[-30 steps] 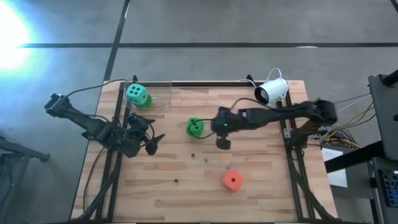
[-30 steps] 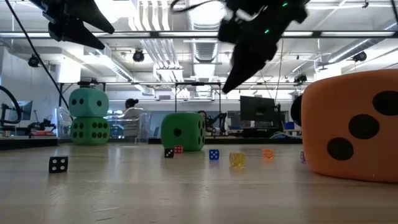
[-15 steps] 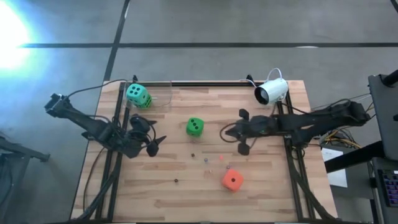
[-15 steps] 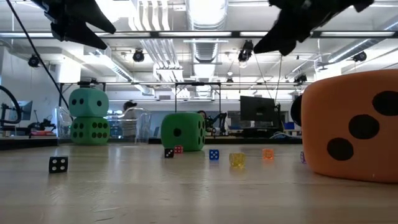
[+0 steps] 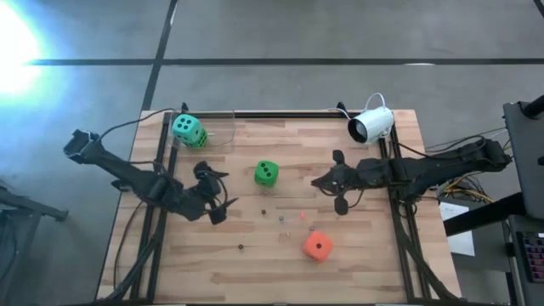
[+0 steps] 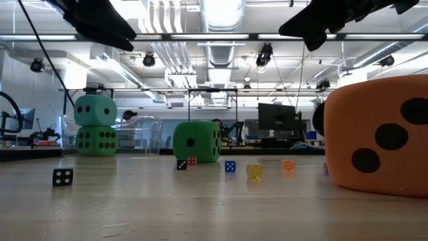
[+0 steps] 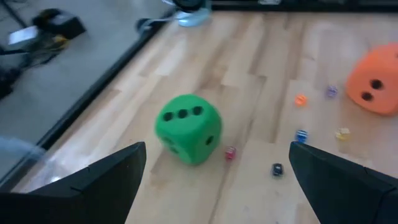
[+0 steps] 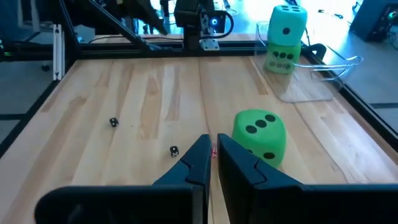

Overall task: Pick & Place Dice
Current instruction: Put the large green die into the transparent bin

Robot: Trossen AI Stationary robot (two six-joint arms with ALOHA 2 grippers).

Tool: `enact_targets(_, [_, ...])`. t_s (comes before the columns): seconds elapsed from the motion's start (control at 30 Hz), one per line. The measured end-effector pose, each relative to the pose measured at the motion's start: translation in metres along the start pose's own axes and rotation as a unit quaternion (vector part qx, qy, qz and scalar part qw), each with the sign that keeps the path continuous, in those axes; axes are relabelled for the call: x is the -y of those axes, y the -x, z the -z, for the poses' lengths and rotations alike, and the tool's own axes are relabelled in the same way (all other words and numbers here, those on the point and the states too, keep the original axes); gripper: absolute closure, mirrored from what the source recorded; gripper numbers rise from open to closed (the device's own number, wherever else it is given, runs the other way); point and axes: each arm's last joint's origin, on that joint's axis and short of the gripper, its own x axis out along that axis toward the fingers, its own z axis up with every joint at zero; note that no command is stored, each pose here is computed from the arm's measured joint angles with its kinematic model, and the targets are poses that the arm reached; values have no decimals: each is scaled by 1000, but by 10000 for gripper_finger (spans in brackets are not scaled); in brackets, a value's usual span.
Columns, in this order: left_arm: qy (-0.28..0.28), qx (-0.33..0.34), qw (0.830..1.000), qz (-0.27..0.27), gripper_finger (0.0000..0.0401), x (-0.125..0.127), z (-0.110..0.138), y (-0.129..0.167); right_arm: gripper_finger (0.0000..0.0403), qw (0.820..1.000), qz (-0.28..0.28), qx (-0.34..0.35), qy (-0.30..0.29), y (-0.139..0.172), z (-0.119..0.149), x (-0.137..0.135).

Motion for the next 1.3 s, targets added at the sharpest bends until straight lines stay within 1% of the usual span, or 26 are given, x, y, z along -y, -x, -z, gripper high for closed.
enact_targets(0.13, [-40, -13, 998, 51, 5, 4, -4, -14, 376, 1000, 0, -2, 1, 0, 0, 0])
enact_targets(0.23, [-63, -24, 994, 91, 5, -1, -9, -26, 376, 1000, 0, -5, 3, -2, 1, 0])
enact_targets(0.33, [-47, -34, 989, 133, 5, -15, -15, -39, 376, 1000, -1, -4, 2, -1, 1, 0])
enact_targets(0.43, [-29, -35, 987, 154, 5, -34, -21, -54, 376, 1000, -1, -4, 2, -1, 1, 0])
enact_targets(0.5, [-34, -32, 985, 164, 5, -46, -24, -62, 376, 1000, -1, -2, 1, 0, 0, 0])
enact_targets(0.6, [-53, -23, 982, 180, 7, -55, -26, -72, 376, 1000, -2, -3, 1, 0, 1, 0])
enact_targets(0.67, [-65, -13, 981, 181, 8, -57, -27, -79, 376, 1000, -2, -4, 1, -1, 1, 0])
enact_targets(0.73, [-77, -20, 981, 175, 8, -60, -25, -85, 376, 1000, -2, -3, 1, -1, 1, 0])
enact_targets(0.83, [-77, -27, 982, 169, 8, -62, -23, -97, 376, 1000, -3, -3, 1, 0, 1, 0])
enact_targets(0.9, [-82, -26, 981, 175, 9, -63, -22, -105, 376, 1000, -3, -3, 1, 0, 1, 0])
enact_targets(1.03, [-79, -43, 979, 184, 9, -64, -19, -122, 376, 1000, -3, -4, 1, -1, 1, 0])
enact_targets(1.17, [-73, -62, 980, 174, 9, -67, -22, -142, 376, 1000, -3, -2, 1, 0, 1, 0])
enact_targets(1.3, [-75, -99, 979, 162, 9, -75, -25, -159, 376, 1000, -3, -3, 1, 0, 1, 0])
